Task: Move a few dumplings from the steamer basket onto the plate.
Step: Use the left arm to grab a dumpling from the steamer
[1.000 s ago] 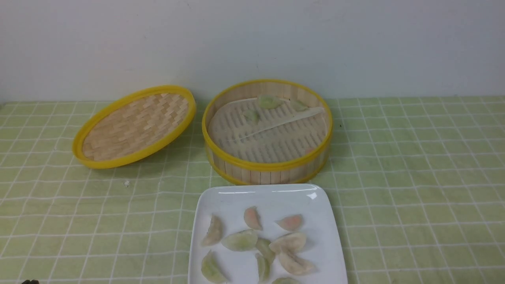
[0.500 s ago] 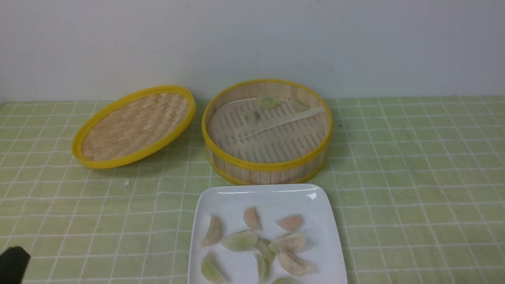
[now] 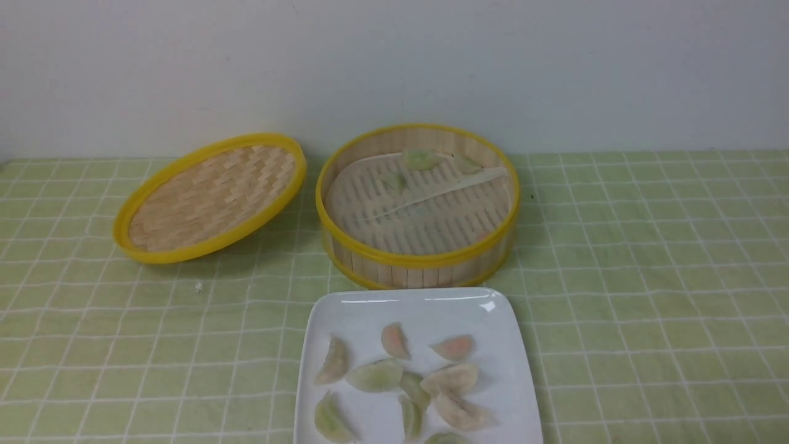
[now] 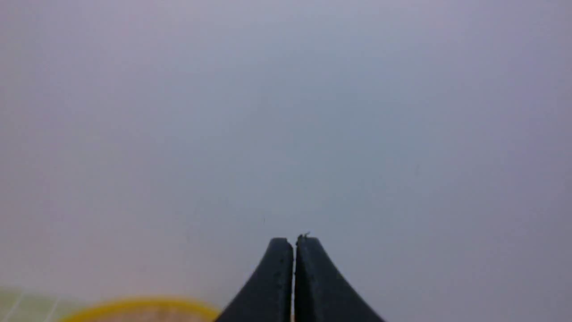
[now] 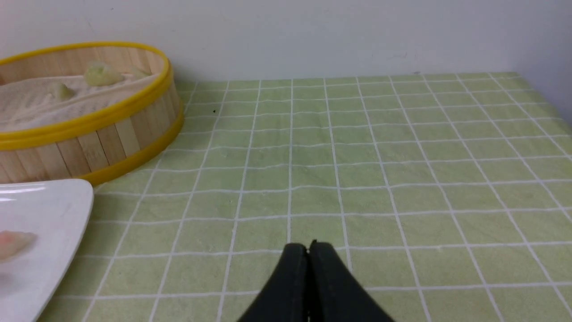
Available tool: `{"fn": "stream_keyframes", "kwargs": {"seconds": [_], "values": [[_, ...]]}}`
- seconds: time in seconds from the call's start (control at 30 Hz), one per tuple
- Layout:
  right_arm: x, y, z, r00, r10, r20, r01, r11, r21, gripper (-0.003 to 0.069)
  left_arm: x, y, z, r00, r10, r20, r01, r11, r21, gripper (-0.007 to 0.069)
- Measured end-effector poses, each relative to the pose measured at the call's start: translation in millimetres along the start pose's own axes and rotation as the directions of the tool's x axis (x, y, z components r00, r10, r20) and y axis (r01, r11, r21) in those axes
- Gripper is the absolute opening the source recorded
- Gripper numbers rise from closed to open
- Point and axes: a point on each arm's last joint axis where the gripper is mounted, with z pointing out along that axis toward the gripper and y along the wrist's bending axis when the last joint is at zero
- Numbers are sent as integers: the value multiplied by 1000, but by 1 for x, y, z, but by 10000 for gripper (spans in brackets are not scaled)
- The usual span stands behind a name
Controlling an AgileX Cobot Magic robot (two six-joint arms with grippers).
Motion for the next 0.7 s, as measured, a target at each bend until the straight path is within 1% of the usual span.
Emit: {"fn": "stream_keyframes", "kwargs": {"seconds": [0.03, 0.07, 0.1, 0.13, 0.17, 0.2, 0.23, 0.27, 0.3, 0.33, 0.37, 0.43, 0.47, 0.5, 0.53, 0.6, 0.63, 0.7], "values": [[0, 0, 0, 1000, 0, 0, 0, 1000, 0, -14, -8, -5, 17, 990, 28, -136, -29, 999, -12, -6], [0, 0, 0, 1000, 0, 0, 0, 1000, 0, -14, -13, -9, 35, 961, 52, -270, -59, 998, -18, -6], [0, 0, 0, 1000, 0, 0, 0, 1000, 0, -14, -15, -12, 54, 916, 71, -395, -84, 996, -17, -6], [0, 0, 0, 1000, 0, 0, 0, 1000, 0, -14, -18, -13, 74, 870, 81, -487, -100, 995, -13, -6], [0, 0, 0, 1000, 0, 0, 0, 1000, 0, -14, -15, -14, 97, 784, 103, -612, -124, 992, 8, -6], [0, 0, 0, 1000, 0, 0, 0, 1000, 0, -14, -14, -13, 110, 754, 110, -647, -129, 992, 18, -6], [0, 0, 0, 1000, 0, 0, 0, 1000, 0, -14, -12, -14, 133, 674, 120, -729, -126, 991, 47, -6], [0, 0, 0, 1000, 0, 0, 0, 1000, 0, -14, -7, -12, 137, 652, 119, -749, -126, 991, 48, -6], [0, 0, 0, 1000, 0, 0, 0, 1000, 0, -14, 7, -10, 176, 519, 141, -843, -108, 989, 99, -6], [0, 0, 0, 1000, 0, 0, 0, 1000, 0, -14, 8, -10, 181, 514, 146, -845, -108, 989, 105, -6], [0, 0, 0, 1000, 0, 0, 0, 1000, 0, -14, 19, -10, 201, 436, 171, -884, -103, 985, 140, -6], [0, 0, 0, 1000, 0, 0, 0, 1000, 0, -14, 33, -17, 231, 371, 223, -901, -115, 974, 193, -6], [0, 0, 0, 1000, 0, 1, 0, 1000, 0, -14, 39, -20, 241, 353, 242, -904, -124, 969, 211, -6], [0, 0, 0, 1000, 0, 2, 0, 1000, 0, -14, 52, -28, 259, 316, 289, -904, -153, 956, 252, -6], [0, 0, 0, 1000, 0, 5, 0, 1000, 0, -14, 60, -35, 271, 296, 320, -900, -177, 944, 277, -6], [0, 0, 0, 1000, 0, 6, 0, 1000, 0, -14, 79, -51, 296, 266, 380, -886, -226, 918, 326, -6], [0, 0, 0, 1000, 0, 7, 0, 1000, 0, -14, 82, -55, 303, 263, 399, -878, -242, 909, 340, -6], [0, 0, 0, 1000, 0, 8, 0, 1000, 0, -14, 89, -70, 328, 283, 457, -844, -291, 879, 378, -6]]}}
